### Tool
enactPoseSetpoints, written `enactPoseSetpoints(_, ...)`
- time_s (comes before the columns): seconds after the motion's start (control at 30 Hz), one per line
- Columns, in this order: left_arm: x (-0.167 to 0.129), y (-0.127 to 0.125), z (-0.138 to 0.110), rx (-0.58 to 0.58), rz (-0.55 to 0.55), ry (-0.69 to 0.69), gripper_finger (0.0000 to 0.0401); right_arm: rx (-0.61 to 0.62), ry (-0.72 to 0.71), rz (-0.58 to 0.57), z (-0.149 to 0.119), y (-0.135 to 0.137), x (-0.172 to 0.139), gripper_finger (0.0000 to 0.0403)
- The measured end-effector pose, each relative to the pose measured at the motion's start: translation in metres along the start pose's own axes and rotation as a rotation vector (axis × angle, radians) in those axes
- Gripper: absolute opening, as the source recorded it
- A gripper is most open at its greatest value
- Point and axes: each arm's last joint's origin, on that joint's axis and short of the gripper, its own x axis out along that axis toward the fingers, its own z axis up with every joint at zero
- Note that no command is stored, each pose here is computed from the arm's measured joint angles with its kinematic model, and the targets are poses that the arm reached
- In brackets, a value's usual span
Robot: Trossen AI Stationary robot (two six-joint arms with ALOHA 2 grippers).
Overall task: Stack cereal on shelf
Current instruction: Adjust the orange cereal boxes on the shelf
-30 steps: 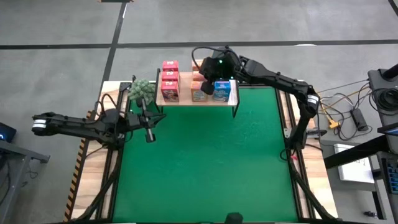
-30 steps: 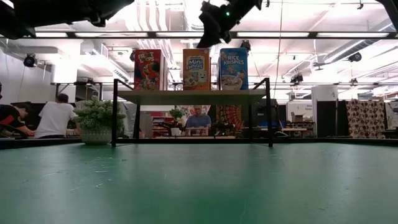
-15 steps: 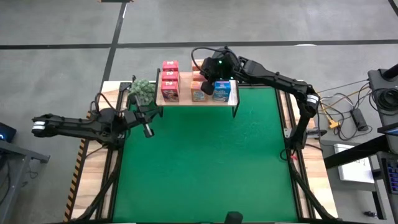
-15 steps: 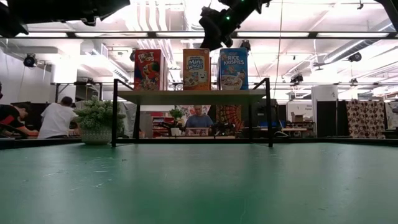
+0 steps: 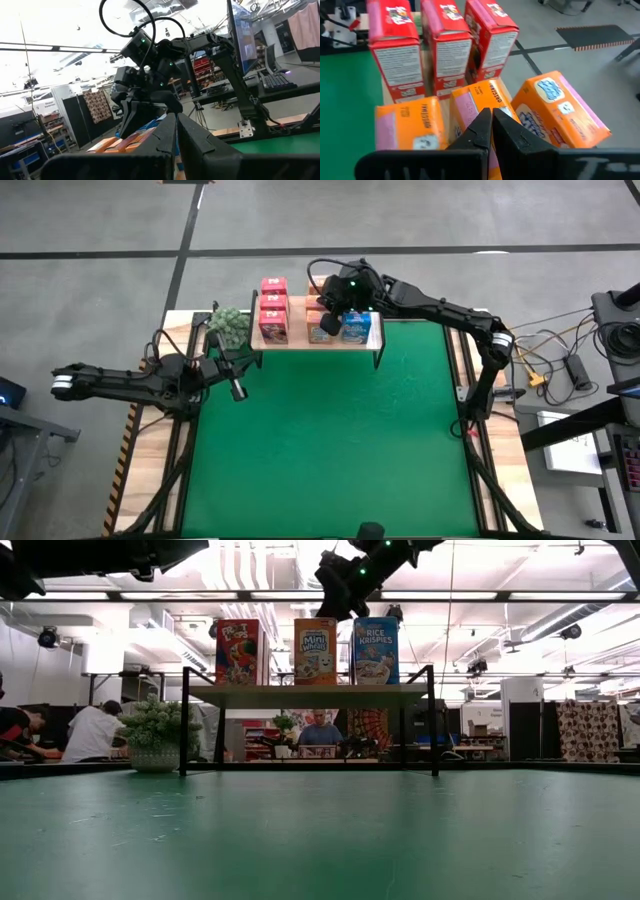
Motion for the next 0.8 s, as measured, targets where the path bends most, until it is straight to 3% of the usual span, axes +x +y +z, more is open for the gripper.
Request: enactPoseSetpoints(0.8, 0.0, -0.0001, 0.0, -0.003, -0.001, 0.0, 0.0, -0.087, 0.039, 0.003, -0.0034, 0.003, 0.0004, 0.0009)
